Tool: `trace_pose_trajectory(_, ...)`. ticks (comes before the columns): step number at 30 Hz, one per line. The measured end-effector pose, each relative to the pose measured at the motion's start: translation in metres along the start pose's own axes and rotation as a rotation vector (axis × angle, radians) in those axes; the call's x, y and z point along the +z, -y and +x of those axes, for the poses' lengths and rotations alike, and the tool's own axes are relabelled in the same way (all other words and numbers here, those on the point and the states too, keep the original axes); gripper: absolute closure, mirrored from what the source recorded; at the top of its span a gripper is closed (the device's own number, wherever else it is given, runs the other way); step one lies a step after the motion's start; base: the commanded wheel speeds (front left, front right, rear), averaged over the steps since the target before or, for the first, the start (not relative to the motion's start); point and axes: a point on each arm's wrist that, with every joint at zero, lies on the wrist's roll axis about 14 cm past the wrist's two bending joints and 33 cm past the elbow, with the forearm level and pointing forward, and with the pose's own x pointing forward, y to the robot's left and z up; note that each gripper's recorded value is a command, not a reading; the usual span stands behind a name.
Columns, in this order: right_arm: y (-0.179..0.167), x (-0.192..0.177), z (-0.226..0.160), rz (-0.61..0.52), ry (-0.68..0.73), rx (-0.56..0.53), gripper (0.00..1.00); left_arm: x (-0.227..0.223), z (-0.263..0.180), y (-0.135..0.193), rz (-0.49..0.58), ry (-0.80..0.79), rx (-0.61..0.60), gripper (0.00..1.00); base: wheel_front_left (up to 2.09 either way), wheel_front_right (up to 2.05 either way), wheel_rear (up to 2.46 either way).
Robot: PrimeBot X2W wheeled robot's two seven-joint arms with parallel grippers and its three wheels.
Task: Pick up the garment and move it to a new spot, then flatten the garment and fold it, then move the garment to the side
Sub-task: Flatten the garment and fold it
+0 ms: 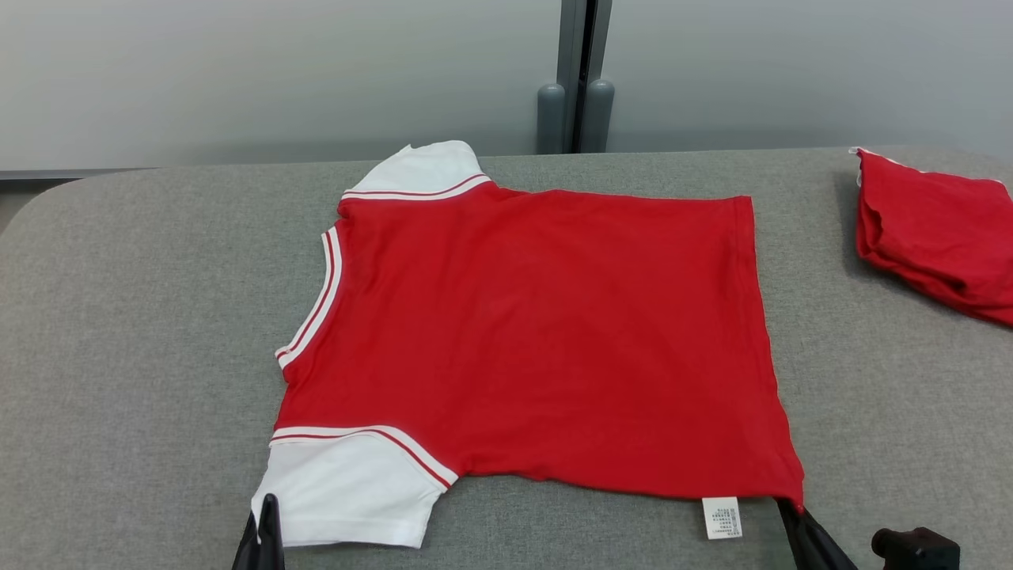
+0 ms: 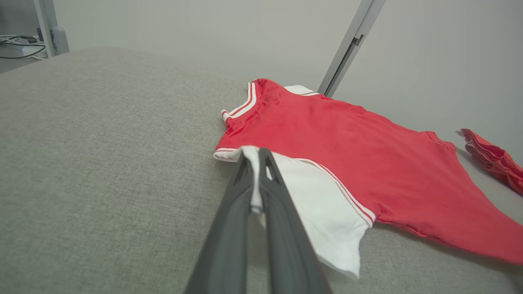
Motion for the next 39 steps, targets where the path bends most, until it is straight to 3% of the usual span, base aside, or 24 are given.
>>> trace_pose_trajectory(9, -0.003, 0.008, 0.006, -0.007, 0.003, 0.01, 1.0, 0.018, 0.029, 0.008, 0.097, 0.034, -0.104, 1.0, 0.0, 0.0, 0.0)
trace_pose_trajectory(24, 0.008, 0.034, 0.054, -0.075, 0.01, 0.018, 1.0, 0.041, 0.12, 0.026, 0.254, 0.051, -0.26, 1.0, 0.0, 0.0, 0.0)
trace_pose_trajectory(39, 0.019, 0.045, 0.116, -0.116, 0.005, 0.01, 1.0, 0.01, 0.194, 0.026, 0.32, -0.085, -0.302, 1.0, 0.0, 0.0, 0.0)
